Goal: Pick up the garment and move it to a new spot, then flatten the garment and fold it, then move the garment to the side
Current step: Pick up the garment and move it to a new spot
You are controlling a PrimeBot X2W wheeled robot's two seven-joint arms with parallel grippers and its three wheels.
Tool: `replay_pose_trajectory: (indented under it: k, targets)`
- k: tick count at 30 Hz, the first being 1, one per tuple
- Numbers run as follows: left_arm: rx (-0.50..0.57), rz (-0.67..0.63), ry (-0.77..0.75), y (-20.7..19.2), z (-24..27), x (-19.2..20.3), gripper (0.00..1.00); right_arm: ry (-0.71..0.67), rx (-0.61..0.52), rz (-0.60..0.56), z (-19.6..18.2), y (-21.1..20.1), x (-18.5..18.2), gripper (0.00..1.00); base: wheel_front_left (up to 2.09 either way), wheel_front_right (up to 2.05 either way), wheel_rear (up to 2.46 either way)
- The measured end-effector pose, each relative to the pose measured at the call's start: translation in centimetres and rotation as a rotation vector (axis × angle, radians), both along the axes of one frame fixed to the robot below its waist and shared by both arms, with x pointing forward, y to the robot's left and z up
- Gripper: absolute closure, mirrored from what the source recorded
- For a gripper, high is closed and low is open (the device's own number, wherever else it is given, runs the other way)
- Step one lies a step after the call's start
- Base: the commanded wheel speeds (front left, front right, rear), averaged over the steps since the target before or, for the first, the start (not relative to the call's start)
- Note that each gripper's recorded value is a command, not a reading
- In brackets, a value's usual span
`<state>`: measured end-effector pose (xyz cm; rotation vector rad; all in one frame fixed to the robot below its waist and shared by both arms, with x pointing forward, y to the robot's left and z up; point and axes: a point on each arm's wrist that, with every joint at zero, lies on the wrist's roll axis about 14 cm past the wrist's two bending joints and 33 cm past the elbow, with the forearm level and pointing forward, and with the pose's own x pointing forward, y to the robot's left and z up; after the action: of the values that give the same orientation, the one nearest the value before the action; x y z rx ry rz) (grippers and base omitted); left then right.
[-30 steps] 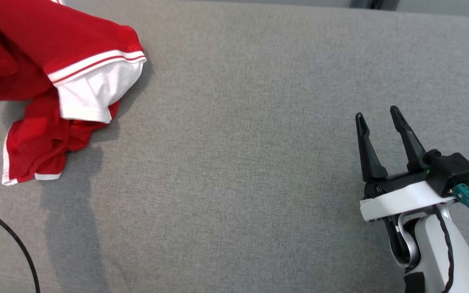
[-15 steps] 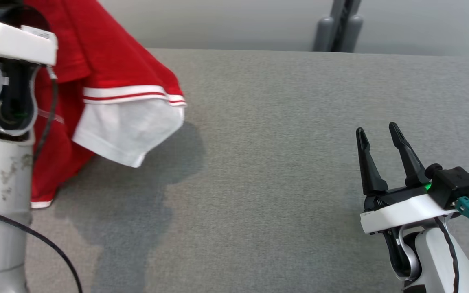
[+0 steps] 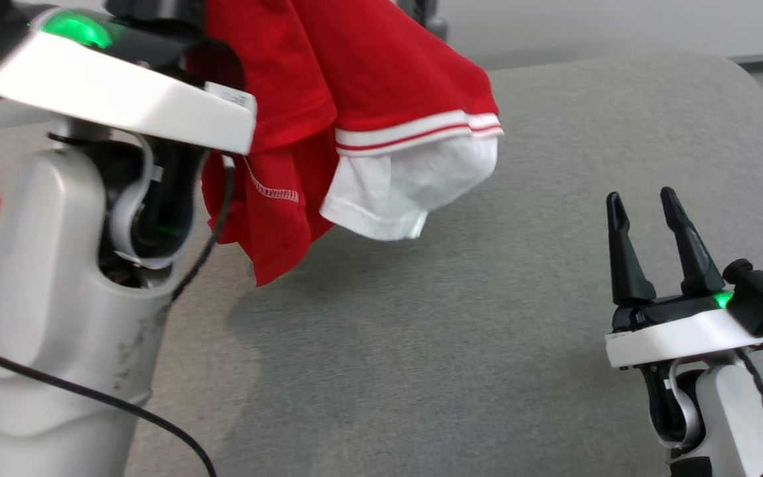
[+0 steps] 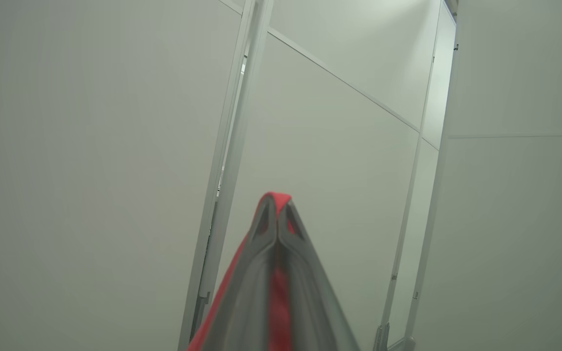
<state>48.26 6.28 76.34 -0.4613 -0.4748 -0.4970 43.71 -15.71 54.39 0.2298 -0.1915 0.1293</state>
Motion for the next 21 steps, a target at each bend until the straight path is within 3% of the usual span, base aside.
replay_pose_trajectory:
  k: [7,16,18,19,21]
  targets:
    - [0.103,-0.144,0.163,-7.7,-8.1,1.5,1.0,0.014,0.003,-0.148,-0.5,-5.4,-1.0,0.0,0.0,0.0,0.0]
    - [0.505,-0.189,0.4,-9.6,-24.6,1.2,1.0,0.047,-0.001,-0.229,-1.6,-8.2,-1.6,0.0,0.0,0.0,0.0]
    - [0.569,-0.197,0.448,-9.2,-27.0,0.5,0.53,0.045,0.001,-0.222,-1.5,-7.9,-1.5,0.0,0.0,0.0,0.0]
    - [0.572,-0.188,0.46,-8.8,-27.5,0.3,0.0,0.044,-0.001,-0.215,-1.5,-7.7,-1.4,0.0,0.0,0.0,0.0]
    - [0.57,-0.167,0.47,-8.1,-28.0,0.2,0.0,0.042,-0.003,-0.197,-1.5,-7.1,-1.1,0.0,0.0,0.0,0.0]
